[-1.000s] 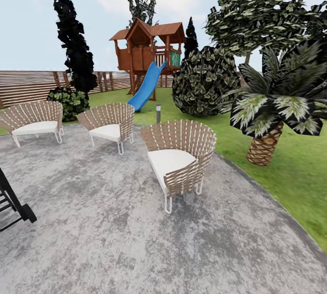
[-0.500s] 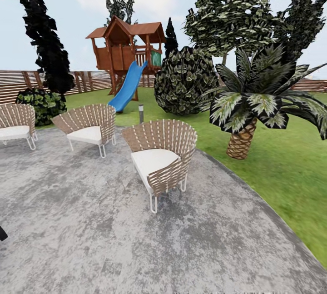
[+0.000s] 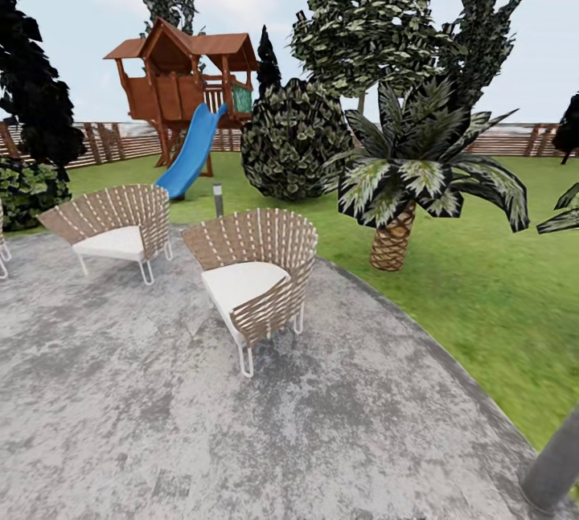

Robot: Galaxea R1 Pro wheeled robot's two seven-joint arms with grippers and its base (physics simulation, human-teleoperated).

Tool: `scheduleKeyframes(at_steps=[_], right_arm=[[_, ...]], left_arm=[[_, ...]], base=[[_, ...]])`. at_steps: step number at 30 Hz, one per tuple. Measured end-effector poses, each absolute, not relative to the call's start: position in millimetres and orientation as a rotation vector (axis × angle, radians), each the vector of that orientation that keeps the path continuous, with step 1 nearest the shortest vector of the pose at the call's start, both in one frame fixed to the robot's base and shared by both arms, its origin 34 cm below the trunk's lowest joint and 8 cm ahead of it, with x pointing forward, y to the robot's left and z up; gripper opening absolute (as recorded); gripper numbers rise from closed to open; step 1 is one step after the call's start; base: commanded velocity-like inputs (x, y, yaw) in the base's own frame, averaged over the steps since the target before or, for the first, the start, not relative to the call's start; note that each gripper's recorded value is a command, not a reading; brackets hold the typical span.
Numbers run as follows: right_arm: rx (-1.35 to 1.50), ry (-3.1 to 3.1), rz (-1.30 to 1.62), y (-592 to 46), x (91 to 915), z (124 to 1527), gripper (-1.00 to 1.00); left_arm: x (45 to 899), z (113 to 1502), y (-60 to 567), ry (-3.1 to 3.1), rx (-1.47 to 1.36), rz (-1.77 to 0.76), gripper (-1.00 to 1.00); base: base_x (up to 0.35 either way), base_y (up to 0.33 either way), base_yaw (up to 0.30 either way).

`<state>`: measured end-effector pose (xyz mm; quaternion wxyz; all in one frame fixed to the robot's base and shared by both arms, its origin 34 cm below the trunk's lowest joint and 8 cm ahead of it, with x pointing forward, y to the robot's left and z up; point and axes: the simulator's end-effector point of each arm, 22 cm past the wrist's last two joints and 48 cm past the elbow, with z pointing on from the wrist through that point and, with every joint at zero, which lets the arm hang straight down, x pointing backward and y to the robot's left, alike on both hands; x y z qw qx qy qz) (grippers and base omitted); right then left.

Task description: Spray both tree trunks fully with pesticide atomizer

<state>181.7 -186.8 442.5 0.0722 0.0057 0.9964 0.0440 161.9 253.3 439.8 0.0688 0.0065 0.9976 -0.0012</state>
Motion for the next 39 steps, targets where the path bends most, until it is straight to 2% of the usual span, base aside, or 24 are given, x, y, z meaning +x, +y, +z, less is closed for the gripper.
scheduleKeyframes(at_steps=[8, 9, 10, 22, 29, 39], right_arm=[[0.013, 2.996, 0.103, -201, 183, 441, 1.0], [-0.002, 2.908, 0.019, -245, 227, 445, 1.0], [-0.01, 2.823, -0.042, -278, 268, 454, 1.0], [-0.031, 2.475, -0.059, -289, 421, 522, 1.0], [-0.028, 2.451, -0.048, -284, 432, 527, 1.0], [-0.035, 2.535, -0.042, -282, 397, 503, 1.0]], left_arm=[[175, 440, 260, 2.993, 0.022, 0.024, 1.0], [212, 441, 266, 2.946, 0.027, 0.044, 1.0], [286, 449, 266, 2.852, 0.025, 0.045, 1.0], [476, 507, 275, 2.535, 0.026, 0.061, 1.0], [483, 509, 277, 2.515, 0.035, 0.061, 1.0], [476, 503, 278, 2.531, 0.034, 0.065, 1.0]], base=[[0.0, 0.0, -0.227], [0.0, 0.0, -0.195], [0.0, 0.0, -0.188], [0.0, 0.0, -0.173], [0.0, 0.0, -0.129], [0.0, 0.0, -0.123]])
